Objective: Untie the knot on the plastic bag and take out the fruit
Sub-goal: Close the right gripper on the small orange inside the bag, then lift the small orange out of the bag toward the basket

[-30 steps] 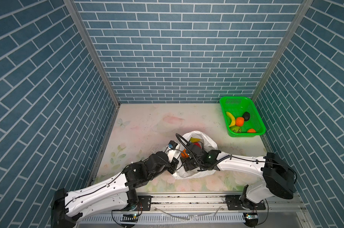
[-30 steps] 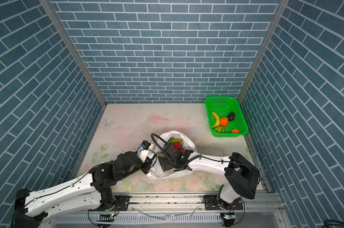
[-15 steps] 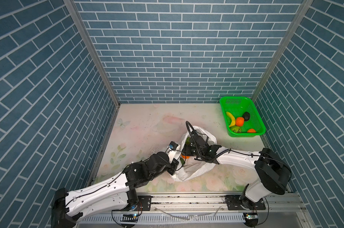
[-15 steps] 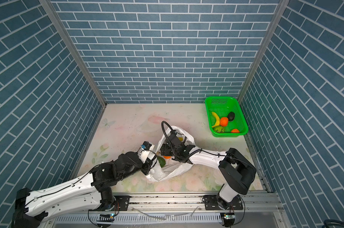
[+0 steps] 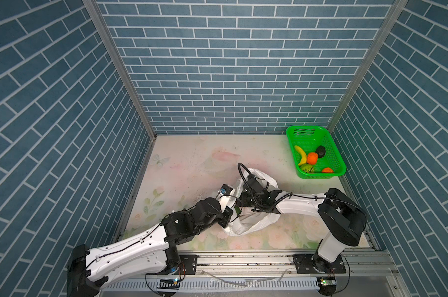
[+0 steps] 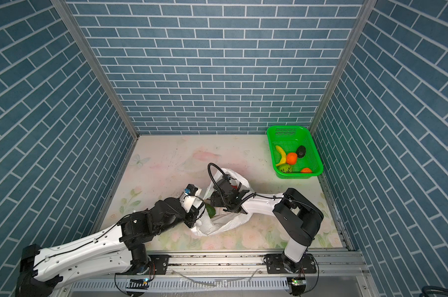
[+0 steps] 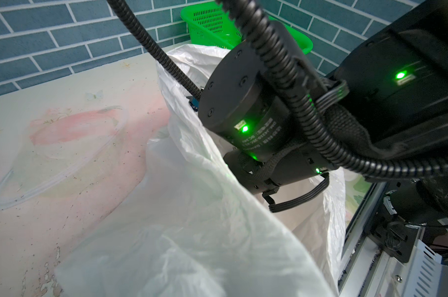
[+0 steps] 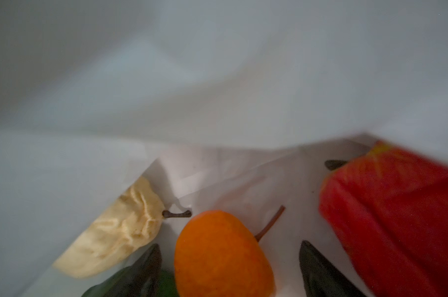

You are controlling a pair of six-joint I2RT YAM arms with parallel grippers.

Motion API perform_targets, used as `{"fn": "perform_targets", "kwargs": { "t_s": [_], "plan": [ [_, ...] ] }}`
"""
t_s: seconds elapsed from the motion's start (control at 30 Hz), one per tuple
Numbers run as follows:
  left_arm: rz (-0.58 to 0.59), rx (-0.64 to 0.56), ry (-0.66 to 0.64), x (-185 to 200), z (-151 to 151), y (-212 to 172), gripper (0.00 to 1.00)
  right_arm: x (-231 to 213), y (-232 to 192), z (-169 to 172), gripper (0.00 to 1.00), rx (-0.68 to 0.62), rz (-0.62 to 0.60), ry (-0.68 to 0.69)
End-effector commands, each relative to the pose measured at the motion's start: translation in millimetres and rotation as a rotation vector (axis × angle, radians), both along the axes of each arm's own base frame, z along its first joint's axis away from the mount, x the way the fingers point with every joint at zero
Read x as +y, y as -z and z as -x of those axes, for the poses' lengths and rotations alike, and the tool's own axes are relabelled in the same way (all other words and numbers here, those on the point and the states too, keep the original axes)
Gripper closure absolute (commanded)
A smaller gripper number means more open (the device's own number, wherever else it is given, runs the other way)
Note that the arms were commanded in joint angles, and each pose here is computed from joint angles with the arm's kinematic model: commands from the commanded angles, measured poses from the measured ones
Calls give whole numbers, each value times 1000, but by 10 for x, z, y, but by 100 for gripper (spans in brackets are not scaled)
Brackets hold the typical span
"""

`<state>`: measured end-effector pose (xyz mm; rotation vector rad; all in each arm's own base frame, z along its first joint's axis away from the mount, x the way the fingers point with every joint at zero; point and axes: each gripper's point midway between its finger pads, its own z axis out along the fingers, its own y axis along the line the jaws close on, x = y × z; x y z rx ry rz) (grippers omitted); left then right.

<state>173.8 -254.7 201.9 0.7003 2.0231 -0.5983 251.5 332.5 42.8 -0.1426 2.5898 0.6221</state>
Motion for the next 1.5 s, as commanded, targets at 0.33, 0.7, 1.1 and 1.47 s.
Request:
{"fn": "perform_targets", "kwargs": {
  "t_s": [0.33,0.7,1.1,1.47],
  "plan": [
    [25,-18,-6,-21,-13,-110,100,-33,2,-15,41,12,26,14],
    [29,-33,-12,-62,-52,-142,100,-136,-337,340,44,22,31,-116],
    [25,-42,-13,-101,-83,-134,100,-223,-792,683,44,13,28,-227],
    [17,-43,-10,-112,-87,-126,100,-436,-1693,651,44,-108,-8,-246]
  ]
}}
